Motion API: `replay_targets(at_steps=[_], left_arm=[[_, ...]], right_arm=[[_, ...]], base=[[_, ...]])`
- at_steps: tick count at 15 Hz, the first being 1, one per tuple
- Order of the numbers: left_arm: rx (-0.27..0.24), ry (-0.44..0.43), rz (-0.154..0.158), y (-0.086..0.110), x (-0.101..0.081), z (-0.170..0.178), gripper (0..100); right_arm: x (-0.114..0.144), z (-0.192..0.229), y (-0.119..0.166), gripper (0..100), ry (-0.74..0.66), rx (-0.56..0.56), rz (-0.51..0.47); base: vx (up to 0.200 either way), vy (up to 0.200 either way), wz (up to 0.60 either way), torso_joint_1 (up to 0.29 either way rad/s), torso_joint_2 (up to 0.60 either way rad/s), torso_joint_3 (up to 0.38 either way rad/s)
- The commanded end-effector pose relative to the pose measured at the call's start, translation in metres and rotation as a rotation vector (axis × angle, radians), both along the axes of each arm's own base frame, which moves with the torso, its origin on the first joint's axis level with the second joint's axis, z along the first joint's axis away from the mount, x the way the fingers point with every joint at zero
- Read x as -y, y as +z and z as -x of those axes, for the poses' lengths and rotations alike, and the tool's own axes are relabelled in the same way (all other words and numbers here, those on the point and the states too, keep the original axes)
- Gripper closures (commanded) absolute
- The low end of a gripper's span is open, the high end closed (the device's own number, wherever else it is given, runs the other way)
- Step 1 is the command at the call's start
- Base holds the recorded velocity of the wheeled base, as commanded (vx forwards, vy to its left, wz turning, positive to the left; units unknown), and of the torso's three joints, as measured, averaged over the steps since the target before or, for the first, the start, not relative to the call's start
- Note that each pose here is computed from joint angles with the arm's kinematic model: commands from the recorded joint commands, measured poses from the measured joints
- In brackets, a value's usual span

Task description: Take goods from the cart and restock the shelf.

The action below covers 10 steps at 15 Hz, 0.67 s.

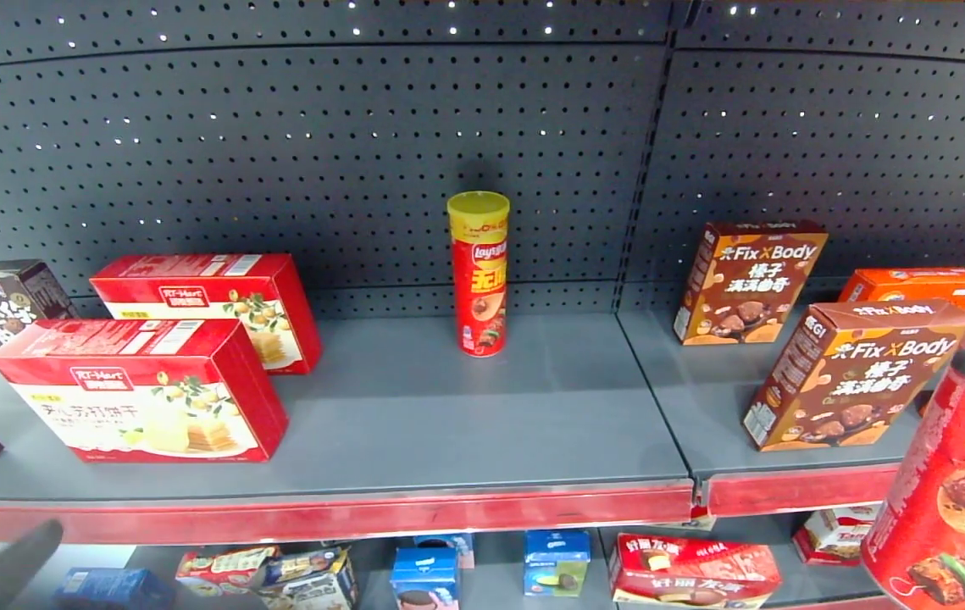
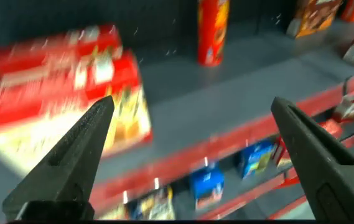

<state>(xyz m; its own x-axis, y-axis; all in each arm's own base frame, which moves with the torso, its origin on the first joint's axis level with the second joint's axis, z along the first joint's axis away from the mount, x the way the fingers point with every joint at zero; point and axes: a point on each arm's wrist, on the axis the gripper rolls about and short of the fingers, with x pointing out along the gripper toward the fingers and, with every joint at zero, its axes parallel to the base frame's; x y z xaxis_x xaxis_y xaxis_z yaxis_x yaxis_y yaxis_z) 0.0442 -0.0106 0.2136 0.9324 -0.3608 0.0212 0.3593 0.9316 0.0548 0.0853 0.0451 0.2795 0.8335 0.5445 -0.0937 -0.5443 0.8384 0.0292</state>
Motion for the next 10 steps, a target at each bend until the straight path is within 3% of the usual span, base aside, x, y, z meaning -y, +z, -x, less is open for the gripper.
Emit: replay_targets(at_steps=[1,3,7,10], left_arm=[[-0.076,-0.123,-0.001,0.029,0.022,-0.078,0],[-0.103,-0.179,0.047,0.050,0.036,-0.103,0],[-0.108,-0.209,0.047,0.065,0.052,-0.133,0],[-0.162,-0.262,0.033,0.059,0.074,-0.161,0]], right_arm=[[0.001,0.003,0.001,100,-0.036,0.011,0.000],[0.003,0.015,0.002,100,-0.030,0.035,-0.012],[0.012,0.029,0.003,100,-0.054,0.066,-0.034],[0.019,0.040,-0.001,100,-0.060,0.080,-0.045]], base=[[0.000,0.000,0.00,0.000,0.00,0.000],[0.000,0.000,0.00,0.000,0.00,0.000],[0.000,0.000,0.00,0.000,0.00,0.000],[0.000,0.000,0.00,0.000,0.00,0.000]])
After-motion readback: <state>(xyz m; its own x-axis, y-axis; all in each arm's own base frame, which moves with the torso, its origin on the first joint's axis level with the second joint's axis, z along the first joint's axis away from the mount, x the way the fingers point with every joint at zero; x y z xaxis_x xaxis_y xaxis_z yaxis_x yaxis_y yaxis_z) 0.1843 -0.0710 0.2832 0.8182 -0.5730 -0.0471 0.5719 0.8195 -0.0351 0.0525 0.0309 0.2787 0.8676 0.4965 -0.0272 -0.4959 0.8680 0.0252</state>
